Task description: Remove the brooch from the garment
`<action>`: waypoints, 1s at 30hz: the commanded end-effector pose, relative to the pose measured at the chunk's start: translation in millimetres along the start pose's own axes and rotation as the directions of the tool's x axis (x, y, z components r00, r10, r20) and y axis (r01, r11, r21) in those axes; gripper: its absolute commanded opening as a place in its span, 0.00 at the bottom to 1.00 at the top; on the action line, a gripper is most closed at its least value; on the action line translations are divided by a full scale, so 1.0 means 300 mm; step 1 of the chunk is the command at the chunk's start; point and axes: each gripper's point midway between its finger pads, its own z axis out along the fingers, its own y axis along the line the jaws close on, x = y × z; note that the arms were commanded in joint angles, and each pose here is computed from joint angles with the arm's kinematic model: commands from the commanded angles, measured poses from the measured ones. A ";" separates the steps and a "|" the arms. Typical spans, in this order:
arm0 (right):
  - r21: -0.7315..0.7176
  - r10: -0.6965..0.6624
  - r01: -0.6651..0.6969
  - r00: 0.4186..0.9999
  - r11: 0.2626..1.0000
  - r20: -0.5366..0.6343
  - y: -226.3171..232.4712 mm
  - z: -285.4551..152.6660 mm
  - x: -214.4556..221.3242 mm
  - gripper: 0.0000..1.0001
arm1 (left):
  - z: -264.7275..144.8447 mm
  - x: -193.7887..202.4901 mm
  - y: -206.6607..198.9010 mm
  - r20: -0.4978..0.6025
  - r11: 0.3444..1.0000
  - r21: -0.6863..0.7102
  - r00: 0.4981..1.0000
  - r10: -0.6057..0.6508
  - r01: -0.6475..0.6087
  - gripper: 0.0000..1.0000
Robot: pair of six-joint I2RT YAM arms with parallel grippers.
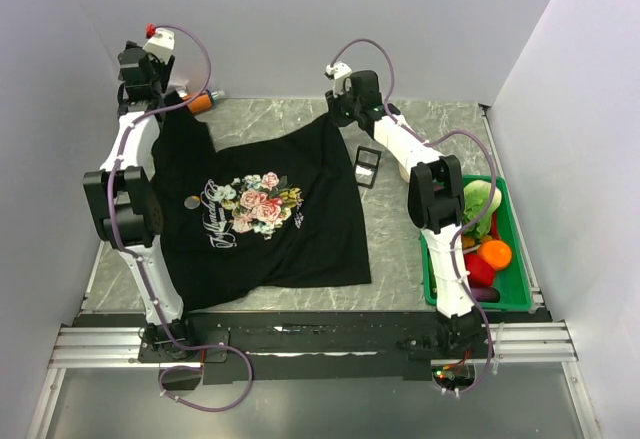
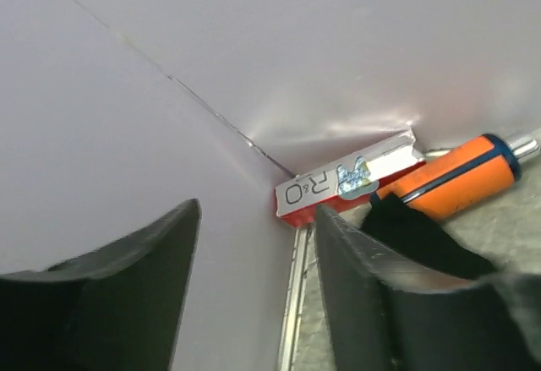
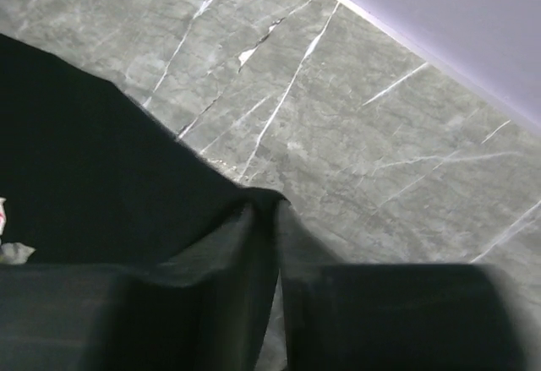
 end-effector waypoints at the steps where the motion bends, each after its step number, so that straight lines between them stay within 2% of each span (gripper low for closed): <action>1: -0.009 -0.027 0.028 0.995 1.000 0.096 0.003 -0.095 -0.173 0.48 | -0.119 -0.149 0.070 0.038 0.998 -0.002 0.998 -0.055 0.055 0.68; 2: -0.031 -0.045 0.048 0.994 0.998 0.104 0.026 -0.117 -0.194 0.51 | -0.153 -0.166 0.070 0.035 0.997 0.014 0.997 -0.070 0.070 0.71; 3: -0.060 -0.063 0.072 0.988 0.996 0.140 0.056 -0.175 -0.260 0.53 | -0.236 -0.241 0.093 0.068 0.992 0.049 0.991 -0.118 0.115 0.72; 5: -0.104 -0.099 0.115 0.984 0.988 0.146 0.117 -0.221 -0.278 0.59 | -0.339 -0.183 0.018 -0.021 0.975 0.174 0.990 -0.139 0.141 0.74; 6: -0.119 -0.112 0.130 0.983 0.984 0.147 0.150 -0.269 -0.278 0.62 | -0.432 -0.183 0.001 -0.033 0.961 0.229 0.988 -0.150 0.154 0.75; 7: -0.139 -0.123 0.148 0.977 0.979 0.173 0.184 -0.293 -0.292 0.63 | -0.493 -0.179 -0.075 -0.039 0.921 0.352 0.986 -0.161 0.164 0.75; 8: -0.163 -0.120 0.154 0.972 0.974 0.202 0.238 -0.349 -0.326 0.63 | -0.576 -0.109 -0.146 -0.122 0.875 0.447 0.982 -0.146 0.186 0.76; 9: -0.214 -0.100 0.134 0.982 0.968 0.161 0.282 -0.343 -0.245 0.64 | -0.667 -0.052 -0.202 -0.160 0.836 0.514 0.979 -0.124 0.190 0.76; 10: -0.275 -0.086 0.128 0.983 0.953 0.161 0.331 -0.359 -0.229 0.64 | -0.729 -0.014 -0.258 -0.198 0.787 0.578 0.973 -0.121 0.215 0.76; 12: -0.354 -0.060 0.097 0.992 0.930 0.114 0.425 -0.369 -0.155 0.64 | -0.841 0.129 -0.335 -0.342 0.739 0.602 0.934 -0.103 0.302 0.74; 15: -0.443 -0.030 0.044 0.999 0.895 0.039 0.525 -0.368 -0.054 0.64 | -0.933 0.251 -0.399 -0.478 0.700 0.590 0.873 -0.100 0.403 0.71; 20: -0.550 0.012 -0.043 0.998 0.834 -0.060 0.646 -0.383 0.058 0.64 | -0.978 0.352 -0.465 -0.556 0.653 0.599 0.828 -0.077 0.463 0.67; 23: -0.590 0.000 -0.065 0.994 0.805 -0.110 0.699 -0.394 0.124 0.64 | -0.962 0.456 -0.505 -0.629 0.638 0.591 0.777 -0.020 0.494 0.64; 26: -0.616 0.000 -0.099 0.987 0.782 -0.159 0.730 -0.403 0.184 0.65 | -0.927 0.532 -0.519 -0.698 0.643 0.545 0.716 -0.007 0.538 0.61; 30: -0.599 -0.008 -0.117 0.979 0.792 -0.203 0.723 -0.395 0.253 0.66 | -0.852 0.588 -0.507 -0.735 0.668 0.482 0.676 -0.044 0.567 0.62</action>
